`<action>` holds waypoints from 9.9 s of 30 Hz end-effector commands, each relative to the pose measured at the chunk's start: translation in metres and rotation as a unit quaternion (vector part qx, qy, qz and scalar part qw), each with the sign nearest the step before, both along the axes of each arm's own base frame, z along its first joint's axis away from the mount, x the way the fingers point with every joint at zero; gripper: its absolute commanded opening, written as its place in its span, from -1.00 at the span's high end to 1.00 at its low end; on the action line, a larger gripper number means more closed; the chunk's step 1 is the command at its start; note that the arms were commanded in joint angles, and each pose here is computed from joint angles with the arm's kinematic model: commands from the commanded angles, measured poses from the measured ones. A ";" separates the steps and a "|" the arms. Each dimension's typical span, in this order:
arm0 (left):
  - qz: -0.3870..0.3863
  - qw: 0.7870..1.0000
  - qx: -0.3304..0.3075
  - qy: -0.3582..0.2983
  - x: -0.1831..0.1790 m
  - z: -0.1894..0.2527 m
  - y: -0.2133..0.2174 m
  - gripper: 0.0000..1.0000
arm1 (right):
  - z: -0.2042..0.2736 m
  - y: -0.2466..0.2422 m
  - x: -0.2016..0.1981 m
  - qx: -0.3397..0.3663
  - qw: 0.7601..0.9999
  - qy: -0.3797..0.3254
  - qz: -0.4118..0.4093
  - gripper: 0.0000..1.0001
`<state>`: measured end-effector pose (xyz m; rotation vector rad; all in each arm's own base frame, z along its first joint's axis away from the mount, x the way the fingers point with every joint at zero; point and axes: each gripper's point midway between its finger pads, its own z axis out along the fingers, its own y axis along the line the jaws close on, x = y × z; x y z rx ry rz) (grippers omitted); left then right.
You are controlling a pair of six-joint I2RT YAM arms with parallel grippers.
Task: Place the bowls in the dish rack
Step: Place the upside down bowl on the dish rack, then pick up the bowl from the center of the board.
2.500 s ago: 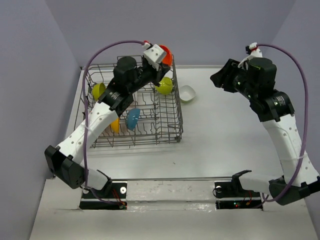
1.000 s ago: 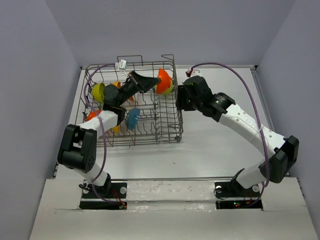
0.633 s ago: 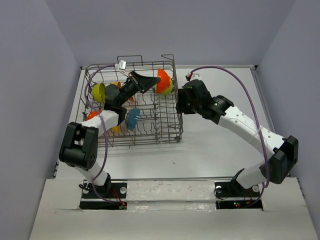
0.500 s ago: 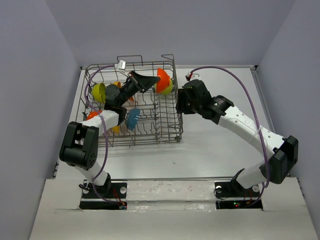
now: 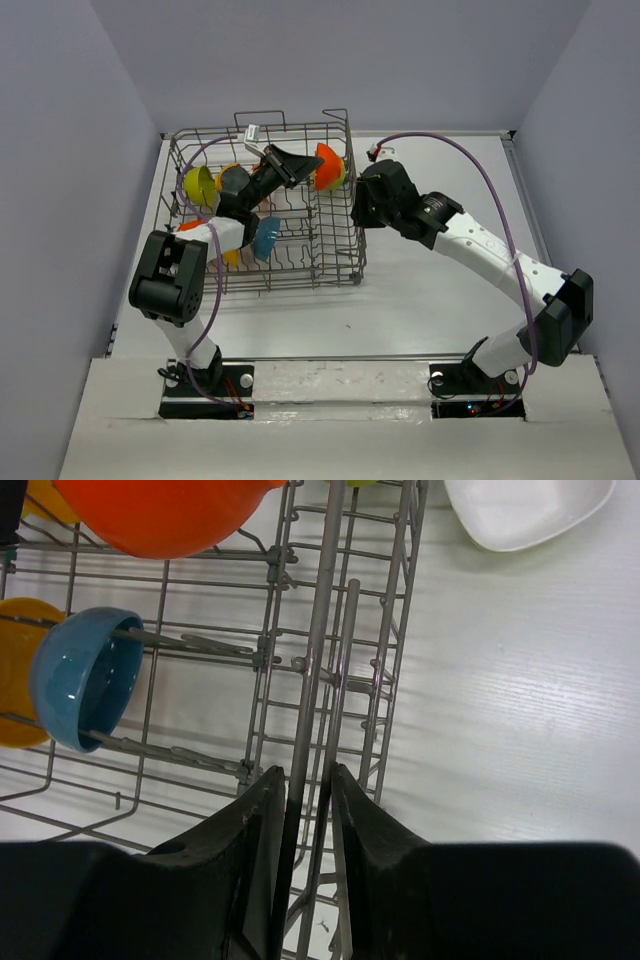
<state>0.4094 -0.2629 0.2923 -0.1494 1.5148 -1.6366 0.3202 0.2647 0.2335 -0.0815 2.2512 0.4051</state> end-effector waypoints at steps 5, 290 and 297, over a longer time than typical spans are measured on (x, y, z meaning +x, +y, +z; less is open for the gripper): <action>-0.004 0.998 -0.015 -0.056 0.003 0.026 -0.012 1.00 | 0.004 0.012 0.004 0.006 1.000 -0.006 0.010 0.56; 0.167 0.916 0.365 -0.011 0.003 -0.012 0.022 0.32 | 0.119 -0.026 0.030 0.002 0.985 -0.143 -0.101 -0.31; 0.175 0.920 0.351 -0.017 -0.004 -0.007 0.027 0.29 | 0.145 -0.087 0.061 0.034 0.968 -0.172 -0.180 -0.33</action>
